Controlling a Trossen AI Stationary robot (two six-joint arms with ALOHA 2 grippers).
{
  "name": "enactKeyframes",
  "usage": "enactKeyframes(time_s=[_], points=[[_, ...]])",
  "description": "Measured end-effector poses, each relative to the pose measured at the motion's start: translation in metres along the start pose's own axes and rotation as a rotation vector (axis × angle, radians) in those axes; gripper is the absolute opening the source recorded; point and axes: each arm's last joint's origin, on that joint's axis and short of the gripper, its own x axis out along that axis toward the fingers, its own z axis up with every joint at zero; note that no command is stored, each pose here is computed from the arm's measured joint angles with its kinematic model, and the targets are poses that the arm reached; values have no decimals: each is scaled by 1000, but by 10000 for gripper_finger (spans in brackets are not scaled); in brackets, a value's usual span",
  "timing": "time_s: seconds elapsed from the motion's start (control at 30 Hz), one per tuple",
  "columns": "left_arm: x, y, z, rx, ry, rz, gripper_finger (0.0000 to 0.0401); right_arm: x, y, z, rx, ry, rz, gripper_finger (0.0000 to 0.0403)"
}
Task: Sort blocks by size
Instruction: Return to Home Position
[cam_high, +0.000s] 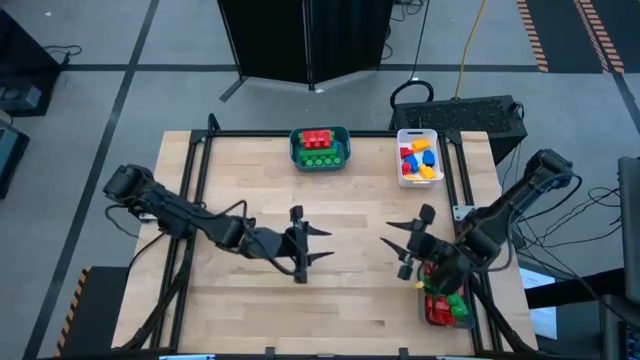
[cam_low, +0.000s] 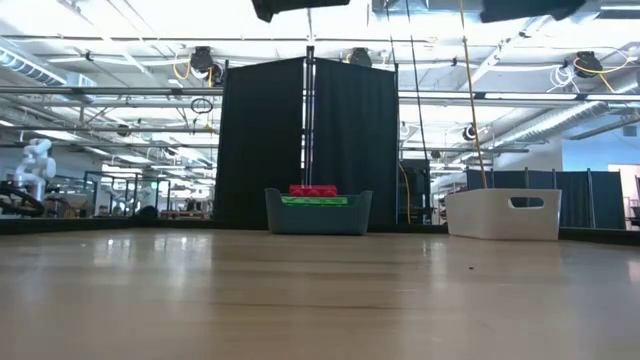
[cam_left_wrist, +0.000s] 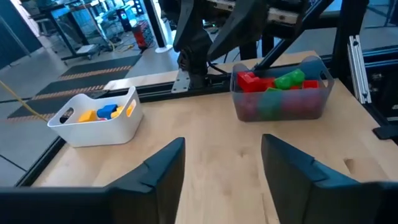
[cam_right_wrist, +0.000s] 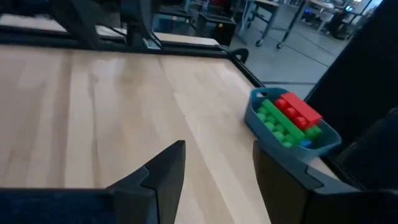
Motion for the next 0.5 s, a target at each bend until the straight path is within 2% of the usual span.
enactKeyframes(time_s=[0.13,0.33,0.5], points=[[-3,10,-8,-23,12,-28,163,18,6,13,4,-22,51,173],[-23,14,-22,-63,-55,-54,136,59,23,27,-30,-92,232,173],[-53,28,-17,-71,-131,-53,126,94,18,28,4,-102,236,164]])
